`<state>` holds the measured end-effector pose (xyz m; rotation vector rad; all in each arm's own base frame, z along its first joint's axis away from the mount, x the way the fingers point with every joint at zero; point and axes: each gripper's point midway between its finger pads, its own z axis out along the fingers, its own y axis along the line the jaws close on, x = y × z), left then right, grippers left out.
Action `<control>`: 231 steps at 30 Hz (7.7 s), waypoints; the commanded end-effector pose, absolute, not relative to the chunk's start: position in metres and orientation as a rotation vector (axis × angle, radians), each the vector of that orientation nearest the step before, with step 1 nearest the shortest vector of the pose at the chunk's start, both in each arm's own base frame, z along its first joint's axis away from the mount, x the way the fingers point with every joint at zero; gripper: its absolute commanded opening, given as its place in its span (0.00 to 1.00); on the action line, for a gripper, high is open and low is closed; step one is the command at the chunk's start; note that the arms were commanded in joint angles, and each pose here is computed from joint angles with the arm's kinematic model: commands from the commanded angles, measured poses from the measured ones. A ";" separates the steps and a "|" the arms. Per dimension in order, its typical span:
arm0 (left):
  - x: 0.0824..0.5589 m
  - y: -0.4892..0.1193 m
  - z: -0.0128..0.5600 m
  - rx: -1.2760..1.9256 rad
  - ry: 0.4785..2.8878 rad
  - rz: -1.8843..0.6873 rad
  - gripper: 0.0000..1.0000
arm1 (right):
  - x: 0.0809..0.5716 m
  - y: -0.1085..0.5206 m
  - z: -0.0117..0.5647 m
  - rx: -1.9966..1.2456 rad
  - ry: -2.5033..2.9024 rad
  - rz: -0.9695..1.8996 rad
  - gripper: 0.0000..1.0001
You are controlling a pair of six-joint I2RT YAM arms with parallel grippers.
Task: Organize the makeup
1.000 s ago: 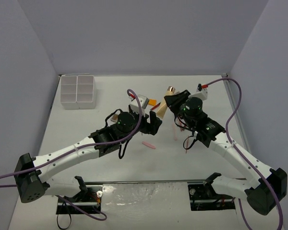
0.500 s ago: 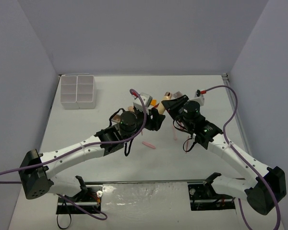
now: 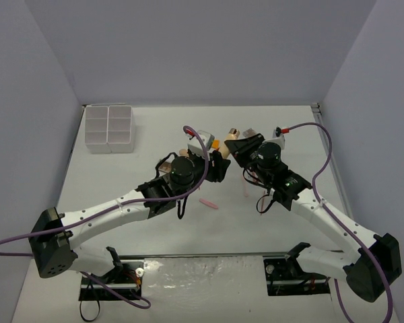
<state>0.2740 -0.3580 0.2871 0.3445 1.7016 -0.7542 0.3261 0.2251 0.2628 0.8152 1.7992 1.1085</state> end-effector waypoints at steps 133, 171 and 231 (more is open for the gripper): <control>0.511 0.109 0.327 -1.309 1.732 -0.334 0.00 | 0.301 0.102 0.211 0.242 1.981 0.366 1.00; 0.544 0.125 0.284 -1.377 1.696 -0.310 0.00 | 0.296 0.101 0.194 0.248 2.014 0.365 1.00; 0.453 -0.030 0.315 -0.378 1.896 -0.248 0.91 | 0.311 0.107 0.203 0.096 2.010 0.310 0.99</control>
